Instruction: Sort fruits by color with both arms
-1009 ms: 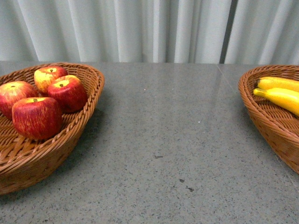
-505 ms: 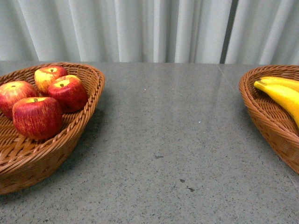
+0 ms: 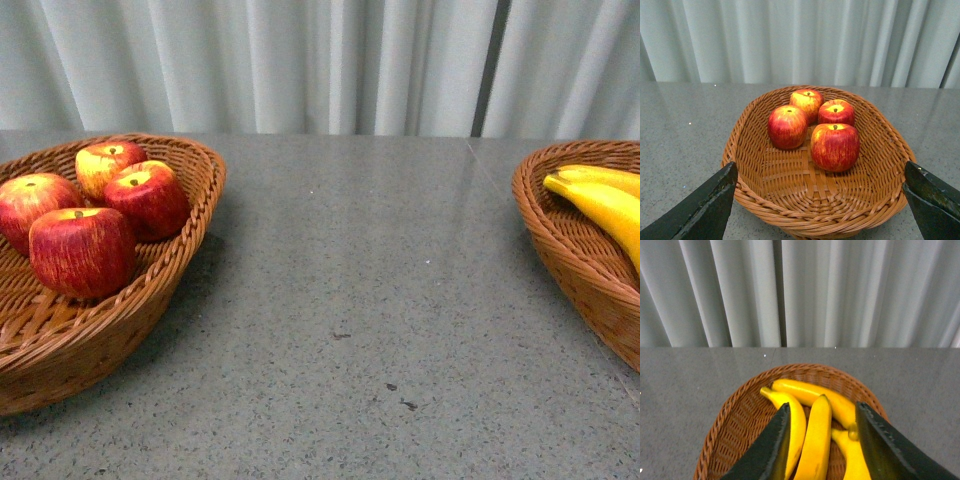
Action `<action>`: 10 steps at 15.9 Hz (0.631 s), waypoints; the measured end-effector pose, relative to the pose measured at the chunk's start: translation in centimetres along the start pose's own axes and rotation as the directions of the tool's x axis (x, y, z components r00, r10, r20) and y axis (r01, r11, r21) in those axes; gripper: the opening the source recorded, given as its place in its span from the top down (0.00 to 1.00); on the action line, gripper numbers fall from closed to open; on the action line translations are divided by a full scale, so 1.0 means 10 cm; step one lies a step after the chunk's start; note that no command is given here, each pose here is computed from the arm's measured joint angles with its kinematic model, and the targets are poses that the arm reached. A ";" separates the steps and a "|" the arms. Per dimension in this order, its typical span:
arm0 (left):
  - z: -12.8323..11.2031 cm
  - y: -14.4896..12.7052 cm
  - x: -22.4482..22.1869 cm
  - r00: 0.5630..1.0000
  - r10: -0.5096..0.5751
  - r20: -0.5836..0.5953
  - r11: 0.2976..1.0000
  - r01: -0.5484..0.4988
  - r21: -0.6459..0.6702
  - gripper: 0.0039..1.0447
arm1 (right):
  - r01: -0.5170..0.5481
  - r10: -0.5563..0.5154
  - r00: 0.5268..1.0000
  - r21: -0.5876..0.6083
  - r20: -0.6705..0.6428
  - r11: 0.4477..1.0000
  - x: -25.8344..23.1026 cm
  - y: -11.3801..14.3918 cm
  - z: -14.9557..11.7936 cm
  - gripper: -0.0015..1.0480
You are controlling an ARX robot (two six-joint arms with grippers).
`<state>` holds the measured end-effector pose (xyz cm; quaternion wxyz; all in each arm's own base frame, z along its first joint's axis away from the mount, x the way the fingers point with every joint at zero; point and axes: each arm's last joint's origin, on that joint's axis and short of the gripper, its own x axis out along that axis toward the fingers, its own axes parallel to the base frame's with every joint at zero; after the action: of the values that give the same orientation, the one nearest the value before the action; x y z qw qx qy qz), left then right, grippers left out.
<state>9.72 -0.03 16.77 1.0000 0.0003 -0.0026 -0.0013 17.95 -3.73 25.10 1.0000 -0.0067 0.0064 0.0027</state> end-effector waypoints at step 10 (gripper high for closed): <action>0.00 0.00 0.00 1.000 0.000 0.000 1.000 0.000 0.000 0.06 | 0.004 -0.004 1.000 0.005 0.020 1.000 -0.55 0.39 -0.58 0.98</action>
<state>9.72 -0.03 16.77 1.0000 0.0003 -0.0026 -0.0013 12.30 0.03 19.33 1.0000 -0.0043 -0.0035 0.0009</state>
